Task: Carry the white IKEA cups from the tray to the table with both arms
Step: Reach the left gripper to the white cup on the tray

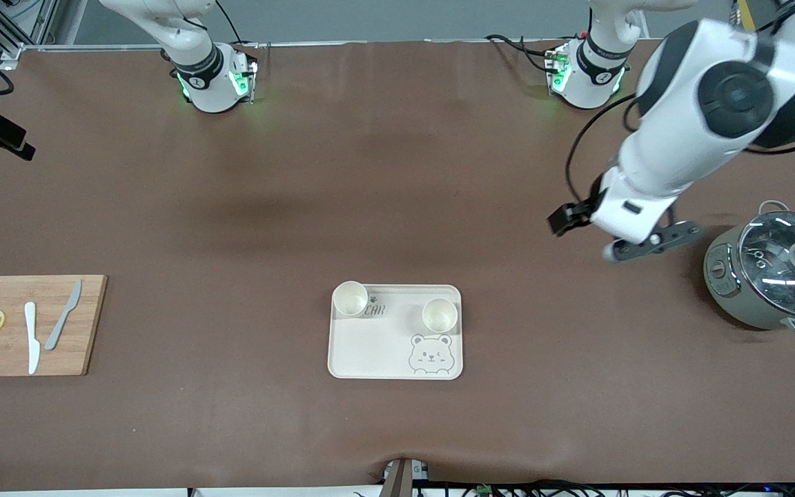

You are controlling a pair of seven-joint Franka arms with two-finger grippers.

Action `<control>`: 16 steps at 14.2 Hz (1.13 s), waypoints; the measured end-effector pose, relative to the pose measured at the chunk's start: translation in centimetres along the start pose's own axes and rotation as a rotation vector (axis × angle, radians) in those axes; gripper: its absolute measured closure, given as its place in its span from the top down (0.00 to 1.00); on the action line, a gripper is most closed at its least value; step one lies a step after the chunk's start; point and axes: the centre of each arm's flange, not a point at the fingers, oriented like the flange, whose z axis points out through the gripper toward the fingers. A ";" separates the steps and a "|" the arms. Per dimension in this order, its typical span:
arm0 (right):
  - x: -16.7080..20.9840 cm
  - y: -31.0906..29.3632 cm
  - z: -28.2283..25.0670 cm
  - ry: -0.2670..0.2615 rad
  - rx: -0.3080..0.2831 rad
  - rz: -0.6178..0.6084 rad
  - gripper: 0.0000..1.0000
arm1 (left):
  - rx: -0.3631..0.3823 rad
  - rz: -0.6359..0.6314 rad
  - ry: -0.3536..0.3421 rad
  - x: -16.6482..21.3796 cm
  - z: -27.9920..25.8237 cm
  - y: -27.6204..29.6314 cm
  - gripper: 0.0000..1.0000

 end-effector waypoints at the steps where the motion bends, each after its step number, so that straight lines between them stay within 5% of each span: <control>1: 0.0 0.0 0.0 0.000 0.000 0.000 1.00 | -0.019 -0.028 0.006 -0.2 1.9 2.1 1.00; 5: 0.0 0.0 0.0 0.000 0.000 0.001 1.00 | -0.060 -0.134 0.045 -0.1 10.1 8.0 1.00; 7: 0.1 0.0 0.1 0.001 0.000 0.001 1.00 | -0.085 -0.177 0.056 0.9 13.3 9.5 0.95; 9: 0.9 0.0 0.5 0.016 0.001 0.000 1.00 | -0.119 -0.201 0.058 2.1 15.8 10.6 0.77; 12: 2.9 -0.2 2.2 0.021 0.002 0.000 1.00 | -0.169 -0.218 0.066 3.2 18.9 11.7 0.71; 16: 6.1 -0.2 7.7 -0.073 -0.048 -0.006 1.00 | -0.180 -0.221 0.057 3.2 21.4 12.4 0.61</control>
